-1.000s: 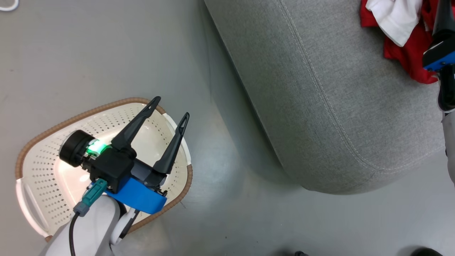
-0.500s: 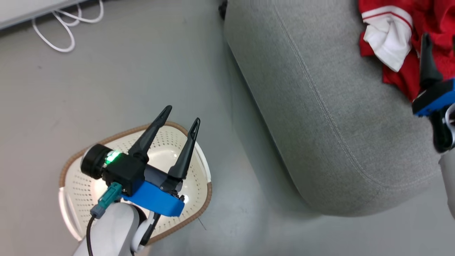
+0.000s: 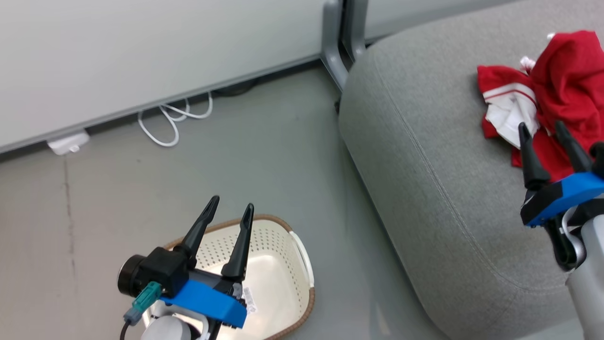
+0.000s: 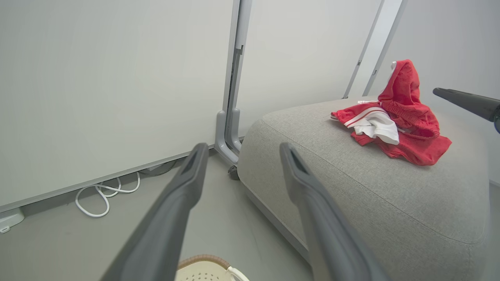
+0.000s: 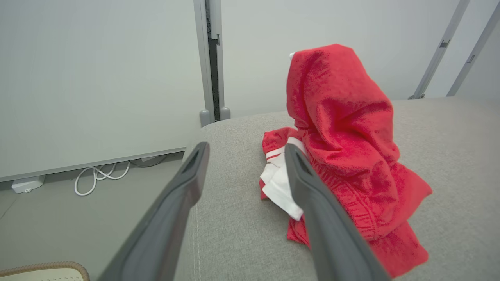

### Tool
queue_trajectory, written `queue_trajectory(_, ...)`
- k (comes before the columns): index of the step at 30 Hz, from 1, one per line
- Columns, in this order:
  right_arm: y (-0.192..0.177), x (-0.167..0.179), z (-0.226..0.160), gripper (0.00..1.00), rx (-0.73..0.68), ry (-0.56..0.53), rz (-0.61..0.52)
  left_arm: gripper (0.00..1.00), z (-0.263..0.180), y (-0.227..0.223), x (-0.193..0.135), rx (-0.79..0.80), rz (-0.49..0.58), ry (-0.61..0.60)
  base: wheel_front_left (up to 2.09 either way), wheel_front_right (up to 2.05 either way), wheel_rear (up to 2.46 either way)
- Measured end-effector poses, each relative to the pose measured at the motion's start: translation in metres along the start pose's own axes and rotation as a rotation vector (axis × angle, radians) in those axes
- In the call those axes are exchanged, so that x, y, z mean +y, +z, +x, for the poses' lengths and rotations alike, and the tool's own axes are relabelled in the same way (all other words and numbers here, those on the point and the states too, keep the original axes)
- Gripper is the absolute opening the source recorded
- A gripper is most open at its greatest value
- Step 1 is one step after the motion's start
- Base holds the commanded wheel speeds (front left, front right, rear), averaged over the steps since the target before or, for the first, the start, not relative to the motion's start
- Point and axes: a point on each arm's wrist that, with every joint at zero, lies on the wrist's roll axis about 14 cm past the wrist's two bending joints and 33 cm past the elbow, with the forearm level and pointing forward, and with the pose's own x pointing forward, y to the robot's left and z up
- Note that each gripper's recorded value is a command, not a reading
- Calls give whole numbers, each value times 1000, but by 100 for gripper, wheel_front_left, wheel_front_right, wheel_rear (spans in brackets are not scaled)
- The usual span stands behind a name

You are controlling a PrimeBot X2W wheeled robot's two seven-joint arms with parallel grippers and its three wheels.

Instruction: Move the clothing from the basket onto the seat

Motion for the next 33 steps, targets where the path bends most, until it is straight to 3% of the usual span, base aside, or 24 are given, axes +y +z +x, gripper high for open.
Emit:
queue_trajectory(15,13,99,-34,100,-43,232,9,100,-71,21,38,-68,5,249,0,0,0)
queue_trajectory(33,14,150,-65,100,-54,309,82,100,-125,28,83,-92,22,455,0,0,0)
